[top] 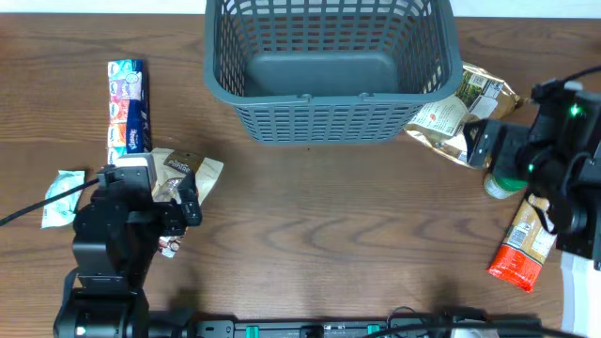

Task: Pack container
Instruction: 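Move the right gripper up toward the gold coffee pouch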

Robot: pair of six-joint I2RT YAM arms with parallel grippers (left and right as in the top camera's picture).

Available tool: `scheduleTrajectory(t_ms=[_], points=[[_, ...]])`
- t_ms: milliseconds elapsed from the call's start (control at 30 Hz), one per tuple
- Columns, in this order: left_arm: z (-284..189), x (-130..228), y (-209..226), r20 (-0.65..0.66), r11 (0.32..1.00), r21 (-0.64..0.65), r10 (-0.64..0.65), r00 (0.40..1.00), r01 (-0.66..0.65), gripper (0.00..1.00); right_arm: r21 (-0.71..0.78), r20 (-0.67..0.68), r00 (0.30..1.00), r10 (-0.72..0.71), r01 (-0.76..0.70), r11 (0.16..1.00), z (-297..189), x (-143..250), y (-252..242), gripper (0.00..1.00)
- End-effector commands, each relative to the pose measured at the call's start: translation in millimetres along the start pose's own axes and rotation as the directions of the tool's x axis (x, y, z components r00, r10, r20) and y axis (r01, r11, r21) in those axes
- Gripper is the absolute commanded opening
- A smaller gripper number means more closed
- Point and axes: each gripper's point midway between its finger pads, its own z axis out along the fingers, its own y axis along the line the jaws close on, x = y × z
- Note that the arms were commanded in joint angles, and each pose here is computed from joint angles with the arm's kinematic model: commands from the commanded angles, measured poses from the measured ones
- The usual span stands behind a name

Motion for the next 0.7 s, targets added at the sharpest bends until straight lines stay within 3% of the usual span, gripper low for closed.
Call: scheduleTrajectory(t_ms=[0,133,233,333,433,467,567,667], points=[[-4.9,-7.7,3.9,0.016,1.000,-0.021,0.012,1.000,-0.012,0.98,0.018,0.073,0.997,-0.028,0.027,0.999,1.8,-28.8,-4.7,0.99],[-4.8,-5.0,4.2,0.005,1.000,-0.022,0.012,1.000,-0.012,0.98,0.027,0.064,0.998,-0.010,0.008,1.000,17.1,-61.2,-12.7,0.98],[-4.8,-3.9,4.3,0.001,1.000,-0.022,0.012,1.000,-0.012,0.98,0.043,0.027,1.000,-0.014,0.013,0.999,30.9,-88.4,-19.5,0.88],[-4.8,-2.6,4.4,-0.004,1.000,-0.023,0.012,1.000,-0.012,0.98,0.046,0.008,1.000,-0.009,0.009,0.999,47.8,-116.6,-21.5,0.64],[-4.8,2.0,5.0,-0.023,1.000,-0.025,0.012,1.000,-0.012,0.98,0.042,0.014,1.000,-0.009,0.008,0.999,66.1,-136.9,-21.7,0.22],[-4.8,3.8,5.3,-0.031,1.000,-0.026,0.012,0.999,-0.012,0.98,0.043,0.017,1.000,-0.009,0.008,0.999,71.6,-141.6,-22.5,0.15],[-5.1,9.5,7.4,-0.053,0.999,-0.037,0.012,0.999,-0.014,0.99,0.047,0.025,1.000,-0.006,0.005,0.999,91.0,-152.4,-26.3,0.03],[-5.7,12.8,14.2,-0.067,0.997,-0.076,0.014,0.998,-0.019,0.98,0.049,0.017,1.000,-0.013,0.013,0.999,112.2,-154.9,-28.8,0.01]])
